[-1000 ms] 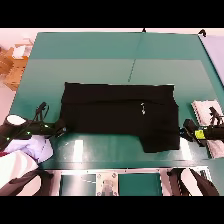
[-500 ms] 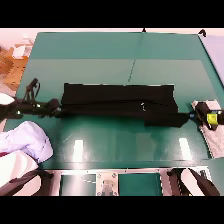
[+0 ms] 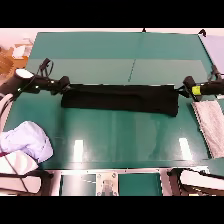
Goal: Fold the shirts.
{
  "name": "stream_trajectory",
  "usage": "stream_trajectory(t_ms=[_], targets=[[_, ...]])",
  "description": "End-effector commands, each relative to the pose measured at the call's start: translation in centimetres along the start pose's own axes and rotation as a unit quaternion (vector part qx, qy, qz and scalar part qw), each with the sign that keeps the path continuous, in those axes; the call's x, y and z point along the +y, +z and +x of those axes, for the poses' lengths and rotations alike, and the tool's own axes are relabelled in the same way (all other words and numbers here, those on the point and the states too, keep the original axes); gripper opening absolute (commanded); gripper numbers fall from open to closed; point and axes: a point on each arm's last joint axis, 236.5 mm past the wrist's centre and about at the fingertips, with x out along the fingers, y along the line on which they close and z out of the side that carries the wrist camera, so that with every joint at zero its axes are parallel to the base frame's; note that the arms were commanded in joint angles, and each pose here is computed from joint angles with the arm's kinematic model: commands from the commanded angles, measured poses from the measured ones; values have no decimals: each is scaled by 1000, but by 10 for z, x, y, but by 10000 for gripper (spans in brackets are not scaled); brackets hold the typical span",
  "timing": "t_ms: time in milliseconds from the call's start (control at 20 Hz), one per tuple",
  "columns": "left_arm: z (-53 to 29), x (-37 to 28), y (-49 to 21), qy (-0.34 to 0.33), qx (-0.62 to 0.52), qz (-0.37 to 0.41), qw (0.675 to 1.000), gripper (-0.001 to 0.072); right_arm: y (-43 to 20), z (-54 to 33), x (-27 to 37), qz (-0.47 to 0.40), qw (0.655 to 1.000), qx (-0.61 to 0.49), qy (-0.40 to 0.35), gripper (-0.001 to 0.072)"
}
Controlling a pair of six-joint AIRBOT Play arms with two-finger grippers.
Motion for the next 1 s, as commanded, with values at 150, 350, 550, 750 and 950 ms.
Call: stream_trajectory(t_ms=[150, 350, 550, 750, 950], targets=[[23, 5, 46, -2, -50, -15, 999, 574, 52, 58, 0, -42, 999, 1, 6, 91], [-20, -16, 71, -45, -40, -5, 998, 574, 73, 9, -9, -109, 994, 14, 6, 521], [-56, -29, 90, -64, -42, -8, 997, 574, 62, -9, -54, -124, 990, 65, 3, 613], [-55, -47, 78, -90, -18, -4, 996, 573, 34, 27, -77, -132, 980, 144, 31, 613], [-42, -69, 62, -100, 5, 18, 995, 573, 9, 73, -78, -120, 970, 195, 81, 614]])
